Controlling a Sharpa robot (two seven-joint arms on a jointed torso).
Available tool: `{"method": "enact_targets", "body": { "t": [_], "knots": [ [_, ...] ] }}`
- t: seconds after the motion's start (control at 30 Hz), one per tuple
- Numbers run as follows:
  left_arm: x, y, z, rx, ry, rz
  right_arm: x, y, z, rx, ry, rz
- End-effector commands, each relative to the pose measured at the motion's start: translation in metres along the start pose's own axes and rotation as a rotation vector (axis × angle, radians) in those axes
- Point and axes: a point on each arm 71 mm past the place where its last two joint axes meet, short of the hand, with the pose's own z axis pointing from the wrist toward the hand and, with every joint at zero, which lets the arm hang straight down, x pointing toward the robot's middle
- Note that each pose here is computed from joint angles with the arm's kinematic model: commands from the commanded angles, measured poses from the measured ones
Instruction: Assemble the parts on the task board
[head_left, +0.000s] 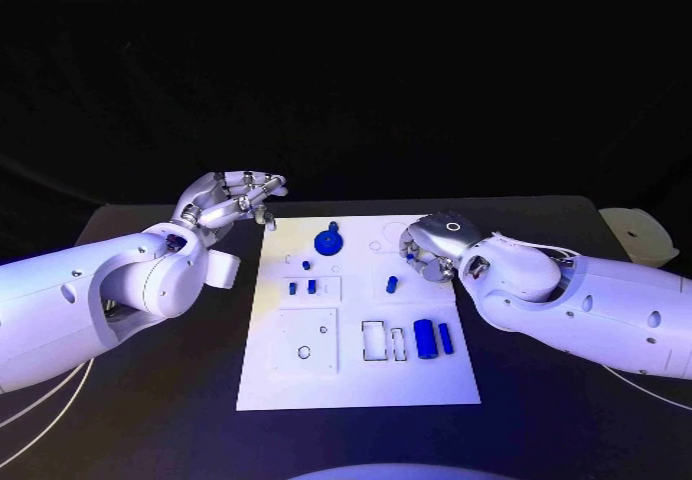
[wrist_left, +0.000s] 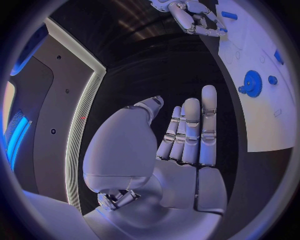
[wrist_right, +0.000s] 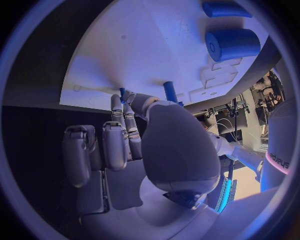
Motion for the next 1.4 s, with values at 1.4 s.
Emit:
{"method": "enact_targets", "body": {
  "t": [1.4],
  "knots": [
    [0.0103, 0.0017, 0.0081, -0.006, 0.027, -0.020, -0.004, 0.133, -0.015, -0.330, -0.049, 0.282]
  ]
}}
